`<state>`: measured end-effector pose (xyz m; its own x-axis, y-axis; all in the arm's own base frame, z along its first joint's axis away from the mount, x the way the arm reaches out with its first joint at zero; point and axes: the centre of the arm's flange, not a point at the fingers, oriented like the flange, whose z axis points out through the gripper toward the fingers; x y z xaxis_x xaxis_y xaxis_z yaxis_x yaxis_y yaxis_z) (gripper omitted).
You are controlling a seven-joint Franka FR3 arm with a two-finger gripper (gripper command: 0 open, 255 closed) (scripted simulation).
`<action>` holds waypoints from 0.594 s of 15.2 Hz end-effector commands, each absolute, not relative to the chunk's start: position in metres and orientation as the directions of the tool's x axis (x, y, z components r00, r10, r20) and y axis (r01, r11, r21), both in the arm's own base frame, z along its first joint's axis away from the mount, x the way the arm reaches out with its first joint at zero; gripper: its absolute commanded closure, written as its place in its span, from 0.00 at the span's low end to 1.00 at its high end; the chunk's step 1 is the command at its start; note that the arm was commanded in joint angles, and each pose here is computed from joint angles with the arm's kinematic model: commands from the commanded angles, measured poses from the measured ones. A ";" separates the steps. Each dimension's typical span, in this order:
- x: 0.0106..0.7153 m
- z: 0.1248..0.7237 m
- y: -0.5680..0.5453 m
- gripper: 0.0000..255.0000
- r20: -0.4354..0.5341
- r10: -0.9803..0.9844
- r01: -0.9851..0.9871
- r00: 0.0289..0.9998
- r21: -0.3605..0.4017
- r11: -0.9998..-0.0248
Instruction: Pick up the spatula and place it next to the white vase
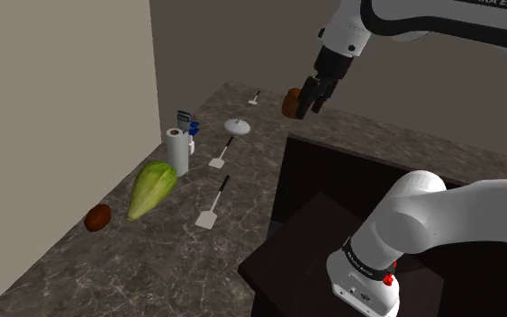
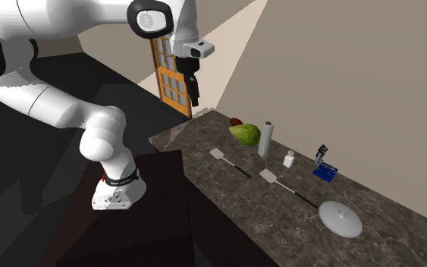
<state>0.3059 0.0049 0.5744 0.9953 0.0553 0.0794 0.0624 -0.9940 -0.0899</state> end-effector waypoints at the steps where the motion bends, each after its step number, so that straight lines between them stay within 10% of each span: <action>1: 0.306 0.574 0.005 0.00 0.079 0.055 0.062 0.995 -0.090 -0.994; 9: 0.339 0.485 0.054 0.00 0.068 -0.193 -0.188 0.979 -0.072 -0.980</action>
<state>0.3354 0.0485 0.4966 0.9853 -0.1576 0.0663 -0.1527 -0.9856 -0.0732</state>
